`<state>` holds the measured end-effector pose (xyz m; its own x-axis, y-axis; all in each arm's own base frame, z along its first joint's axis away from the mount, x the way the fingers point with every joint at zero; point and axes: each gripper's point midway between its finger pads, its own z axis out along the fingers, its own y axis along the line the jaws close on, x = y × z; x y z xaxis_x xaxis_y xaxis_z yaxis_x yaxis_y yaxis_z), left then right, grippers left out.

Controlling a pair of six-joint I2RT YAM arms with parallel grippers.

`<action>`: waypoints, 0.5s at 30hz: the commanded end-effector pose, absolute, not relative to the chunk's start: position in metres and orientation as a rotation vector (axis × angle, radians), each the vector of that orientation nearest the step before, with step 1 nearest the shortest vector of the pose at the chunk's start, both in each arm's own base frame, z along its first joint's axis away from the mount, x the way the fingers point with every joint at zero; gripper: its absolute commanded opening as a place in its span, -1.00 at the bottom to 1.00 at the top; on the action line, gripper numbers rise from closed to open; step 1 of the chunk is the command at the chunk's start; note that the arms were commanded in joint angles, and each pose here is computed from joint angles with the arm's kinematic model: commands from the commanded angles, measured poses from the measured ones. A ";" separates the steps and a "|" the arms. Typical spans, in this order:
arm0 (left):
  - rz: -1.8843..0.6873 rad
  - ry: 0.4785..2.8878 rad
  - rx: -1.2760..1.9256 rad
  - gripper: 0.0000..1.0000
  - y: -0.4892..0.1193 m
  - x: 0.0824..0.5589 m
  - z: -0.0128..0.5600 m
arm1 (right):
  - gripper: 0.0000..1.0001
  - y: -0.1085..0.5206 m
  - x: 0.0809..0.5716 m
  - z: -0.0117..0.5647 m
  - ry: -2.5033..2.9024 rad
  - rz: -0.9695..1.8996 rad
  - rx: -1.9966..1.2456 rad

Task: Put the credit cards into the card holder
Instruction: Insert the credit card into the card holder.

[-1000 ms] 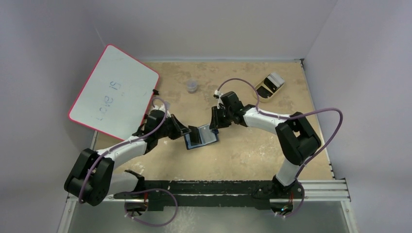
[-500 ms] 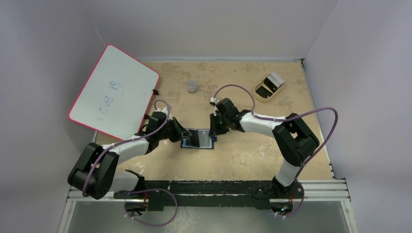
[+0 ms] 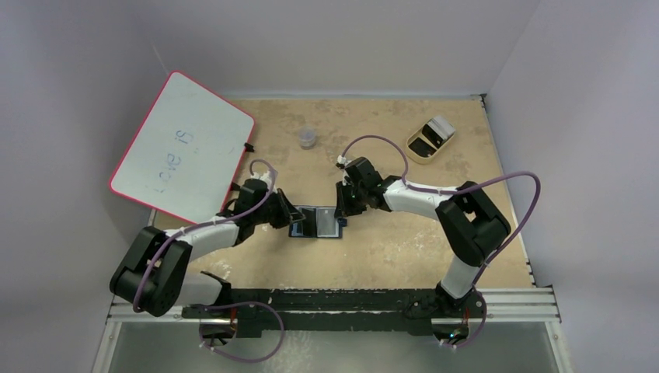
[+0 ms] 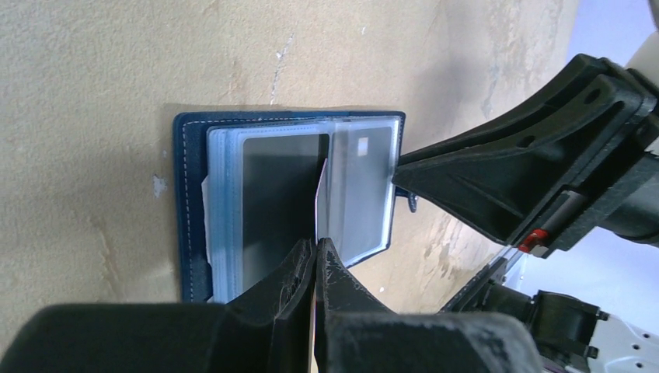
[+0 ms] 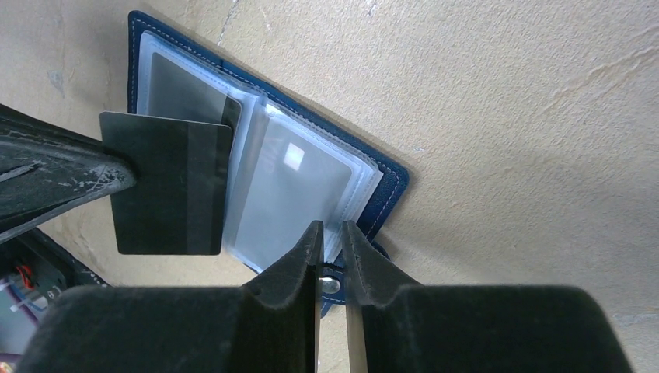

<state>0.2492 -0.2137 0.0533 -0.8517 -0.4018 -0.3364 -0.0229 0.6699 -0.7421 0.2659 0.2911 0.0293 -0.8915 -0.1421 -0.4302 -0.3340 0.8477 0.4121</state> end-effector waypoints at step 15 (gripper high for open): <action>-1.119 2.236 -0.285 -1.00 -0.222 0.274 0.089 | -0.66 0.294 0.265 0.029 2.625 0.698 -0.392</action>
<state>0.2584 -0.2193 0.0579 -0.8389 -0.3977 -0.3716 0.0253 0.6535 -0.7565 0.2657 0.2911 0.0290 -0.8901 -0.1477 -0.4312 -0.3394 0.8462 0.4108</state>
